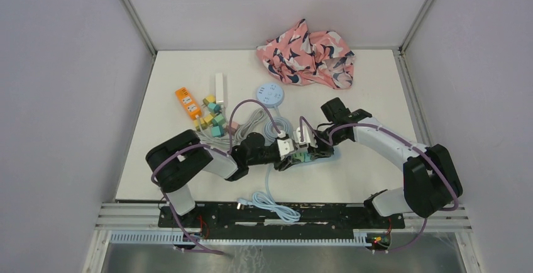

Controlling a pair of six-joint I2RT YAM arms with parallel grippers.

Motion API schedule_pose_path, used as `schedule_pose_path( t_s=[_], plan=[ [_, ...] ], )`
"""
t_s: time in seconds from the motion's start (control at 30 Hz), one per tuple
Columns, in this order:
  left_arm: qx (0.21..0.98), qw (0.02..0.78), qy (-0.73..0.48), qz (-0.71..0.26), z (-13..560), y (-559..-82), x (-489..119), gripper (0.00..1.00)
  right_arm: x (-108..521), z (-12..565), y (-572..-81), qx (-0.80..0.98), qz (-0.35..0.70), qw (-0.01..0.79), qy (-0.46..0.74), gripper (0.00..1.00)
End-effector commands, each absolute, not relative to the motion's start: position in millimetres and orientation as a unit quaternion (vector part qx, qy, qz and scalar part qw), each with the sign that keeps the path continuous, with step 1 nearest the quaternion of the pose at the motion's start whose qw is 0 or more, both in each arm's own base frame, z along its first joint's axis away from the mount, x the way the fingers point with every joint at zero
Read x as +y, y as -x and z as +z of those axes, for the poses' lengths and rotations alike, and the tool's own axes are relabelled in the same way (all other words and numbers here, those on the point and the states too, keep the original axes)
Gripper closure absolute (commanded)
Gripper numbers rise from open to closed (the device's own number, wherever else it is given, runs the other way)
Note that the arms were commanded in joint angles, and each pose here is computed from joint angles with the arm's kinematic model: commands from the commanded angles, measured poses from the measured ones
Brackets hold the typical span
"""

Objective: Pull the plug off the socket
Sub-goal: Remove the plug from the socket.

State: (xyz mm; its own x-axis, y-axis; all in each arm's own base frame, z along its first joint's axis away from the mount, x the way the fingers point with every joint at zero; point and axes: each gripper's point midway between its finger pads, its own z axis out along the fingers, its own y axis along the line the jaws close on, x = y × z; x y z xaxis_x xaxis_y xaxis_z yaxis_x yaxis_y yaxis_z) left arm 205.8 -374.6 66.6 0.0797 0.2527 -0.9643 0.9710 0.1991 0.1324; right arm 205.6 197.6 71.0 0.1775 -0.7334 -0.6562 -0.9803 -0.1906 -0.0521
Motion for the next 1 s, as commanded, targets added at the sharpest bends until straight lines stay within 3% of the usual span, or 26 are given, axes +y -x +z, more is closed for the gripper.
schedule_pose_path(
  t_s=[0.0, 0.13, 0.27, 0.33, 0.53, 0.8, 0.97],
  plan=[
    [0.554, 0.541, -0.515, -0.368, 89.3, -213.1, -392.8, 0.46, 198.9, 65.4, -199.5, 0.580, 0.259, 0.231, 0.737, 0.79],
    [0.554, 0.534, -0.518, -0.375, 85.8, -210.2, -394.2, 0.55, 201.0, 67.0, -197.7, 0.579, 0.267, 0.231, 0.735, 0.81],
    [0.557, 0.519, -0.525, -0.380, 78.7, -207.4, -395.4, 0.88, 204.7, 71.9, -198.2, 0.582, 0.275, 0.235, 0.728, 0.87],
    [0.560, 0.509, -0.534, -0.378, 72.7, -205.9, -395.7, 0.96, 209.6, 79.3, -201.8, 0.593, 0.282, 0.243, 0.714, 0.91],
    [0.580, 0.479, -0.552, -0.360, 53.6, -203.1, -386.3, 0.97, 202.5, 102.6, -216.1, 0.625, 0.299, 0.275, 0.666, 1.00],
    [0.607, 0.443, -0.548, -0.367, 40.8, -207.2, -381.6, 0.97, 222.8, 105.3, -176.3, 0.554, 0.352, 0.278, 0.701, 1.00],
    [0.618, 0.433, -0.544, -0.366, 33.8, -207.8, -377.7, 0.97, 235.3, 118.5, -199.3, 0.586, 0.344, 0.313, 0.664, 1.00]
  ],
)
